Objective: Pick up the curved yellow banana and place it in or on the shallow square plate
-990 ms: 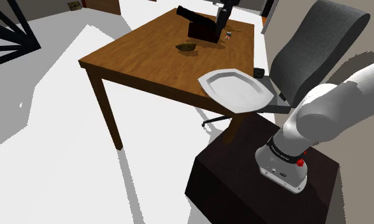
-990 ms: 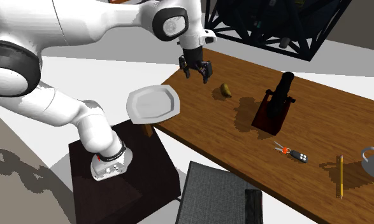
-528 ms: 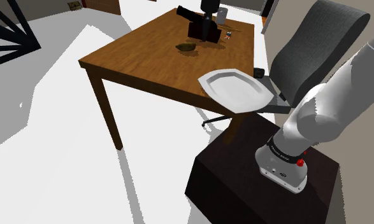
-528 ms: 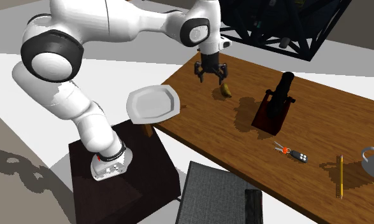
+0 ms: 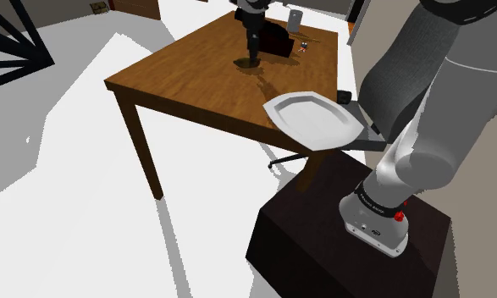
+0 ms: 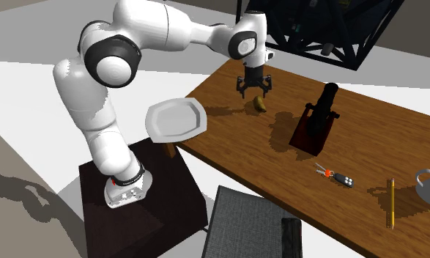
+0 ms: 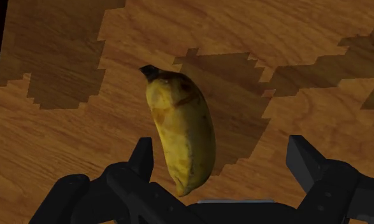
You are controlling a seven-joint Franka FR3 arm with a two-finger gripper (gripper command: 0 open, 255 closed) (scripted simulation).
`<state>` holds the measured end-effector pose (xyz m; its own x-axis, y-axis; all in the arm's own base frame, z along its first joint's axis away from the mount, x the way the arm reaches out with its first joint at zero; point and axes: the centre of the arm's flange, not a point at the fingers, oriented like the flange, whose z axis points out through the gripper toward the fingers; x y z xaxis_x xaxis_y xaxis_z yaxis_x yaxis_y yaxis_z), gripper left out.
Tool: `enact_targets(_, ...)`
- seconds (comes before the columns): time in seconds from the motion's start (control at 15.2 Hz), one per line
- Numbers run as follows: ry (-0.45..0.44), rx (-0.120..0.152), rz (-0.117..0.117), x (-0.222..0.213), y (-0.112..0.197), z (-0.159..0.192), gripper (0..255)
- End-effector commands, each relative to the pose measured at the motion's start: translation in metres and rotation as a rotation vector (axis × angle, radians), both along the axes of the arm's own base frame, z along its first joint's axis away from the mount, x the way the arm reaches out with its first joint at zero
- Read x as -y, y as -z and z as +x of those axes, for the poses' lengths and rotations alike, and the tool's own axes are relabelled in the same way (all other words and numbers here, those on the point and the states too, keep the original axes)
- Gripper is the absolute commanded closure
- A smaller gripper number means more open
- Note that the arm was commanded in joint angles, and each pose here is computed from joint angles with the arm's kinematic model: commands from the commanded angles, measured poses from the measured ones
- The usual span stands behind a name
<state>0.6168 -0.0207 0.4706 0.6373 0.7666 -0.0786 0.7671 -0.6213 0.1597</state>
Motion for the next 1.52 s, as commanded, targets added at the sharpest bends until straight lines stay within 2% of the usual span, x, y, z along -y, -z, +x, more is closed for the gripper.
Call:
enact_targets(0.0, -0.015, -0.003, -0.004, -0.001, 0.01, 0.007, 0)
enact_targets(0.4, -0.015, -0.003, -0.004, 0.004, 0.039, 0.009, 0)
enact_targets(0.86, -0.015, -0.003, -0.004, 0.004, 0.039, 0.009, 0)
enact_targets(0.92, -0.015, -0.003, -0.004, 0.004, 0.039, 0.009, 255)
enact_targets(1.45, -0.016, -0.003, -0.004, 0.003, 0.043, 0.01, 255)
